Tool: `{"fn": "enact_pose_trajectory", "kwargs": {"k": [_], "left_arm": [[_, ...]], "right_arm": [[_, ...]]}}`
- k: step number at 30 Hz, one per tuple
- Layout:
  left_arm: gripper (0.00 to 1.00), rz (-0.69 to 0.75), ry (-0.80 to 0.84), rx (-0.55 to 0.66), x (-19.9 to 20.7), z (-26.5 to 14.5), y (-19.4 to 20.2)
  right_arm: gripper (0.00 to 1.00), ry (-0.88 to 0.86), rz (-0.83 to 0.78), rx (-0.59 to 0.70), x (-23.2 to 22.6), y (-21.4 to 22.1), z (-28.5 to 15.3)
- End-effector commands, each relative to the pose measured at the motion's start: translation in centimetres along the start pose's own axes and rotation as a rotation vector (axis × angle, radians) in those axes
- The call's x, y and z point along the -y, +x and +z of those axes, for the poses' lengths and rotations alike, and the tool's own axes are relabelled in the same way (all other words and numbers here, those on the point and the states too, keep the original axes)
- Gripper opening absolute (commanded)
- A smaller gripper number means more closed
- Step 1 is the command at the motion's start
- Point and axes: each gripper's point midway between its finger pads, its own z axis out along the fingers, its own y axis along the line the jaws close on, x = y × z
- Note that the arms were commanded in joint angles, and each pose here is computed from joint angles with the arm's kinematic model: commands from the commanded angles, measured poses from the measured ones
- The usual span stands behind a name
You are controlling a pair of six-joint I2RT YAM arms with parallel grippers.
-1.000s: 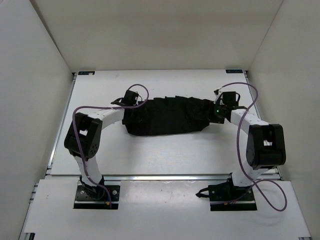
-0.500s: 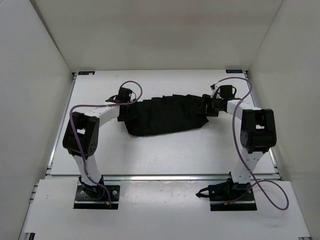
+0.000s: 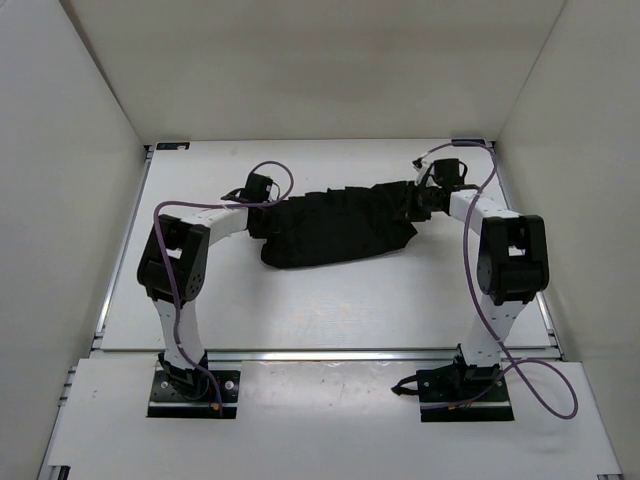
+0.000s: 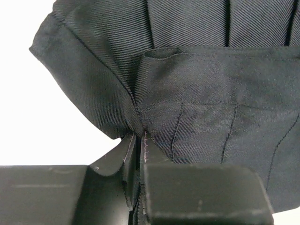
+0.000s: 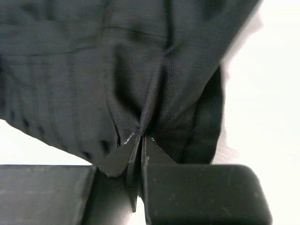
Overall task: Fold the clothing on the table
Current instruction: Fold the skirt
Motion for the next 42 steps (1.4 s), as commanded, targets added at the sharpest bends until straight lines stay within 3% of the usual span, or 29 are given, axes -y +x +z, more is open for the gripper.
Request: {"fn": "enact_pose_trajectory", "kwargs": {"k": [1,5,13,21,27,36,37,39,40,41,42], "left_arm": [[0.13,0.042,0.058,-0.044,2.2,0.5,1.3],[0.13,0.077,0.134,-0.054,5.1,0.5,1.5],[0.21,0.069,0.235,-0.074,7.7,0.5,2.2],[0.19,0.034,0.292,-0.068,7.8,0.1,2.0],[0.19,0.013,0.322,-0.080,8.1,0.2,2.7],[0.19,-0.019,0.335,-0.110,7.5,0.7,4.1],[0.20,-0.026,0.339,-0.099,7.7,0.6,3.5],[0.23,-0.034,0.340,-0.102,7.3,0.4,3.5],[0.28,-0.039,0.335,-0.089,7.1,0.2,3.1],[0.34,-0.044,0.333,-0.091,6.8,0.1,3.1],[0.39,-0.047,0.337,-0.087,6.7,-0.2,2.9]], "right_arm": [[0.00,-0.055,-0.131,0.145,-4.8,-5.6,-3.1],[0.00,-0.143,-0.208,0.163,-10.4,-7.3,-3.7],[0.00,-0.303,-0.267,0.099,-20.7,-4.0,0.5],[0.00,-0.409,-0.193,0.014,-23.5,-0.6,4.5],[0.00,-0.447,-0.249,0.003,-26.9,1.1,6.0],[0.00,-0.456,-0.268,-0.086,-28.3,4.0,7.4],[0.04,-0.436,-0.270,-0.090,-28.0,3.9,7.7],[0.28,-0.394,-0.246,-0.139,-26.7,4.2,7.9],[0.46,-0.387,-0.238,-0.134,-26.2,3.6,7.9],[0.58,-0.379,-0.236,-0.139,-26.3,3.5,7.4],[0.63,-0.362,-0.234,-0.124,-25.6,2.8,7.1]]}}
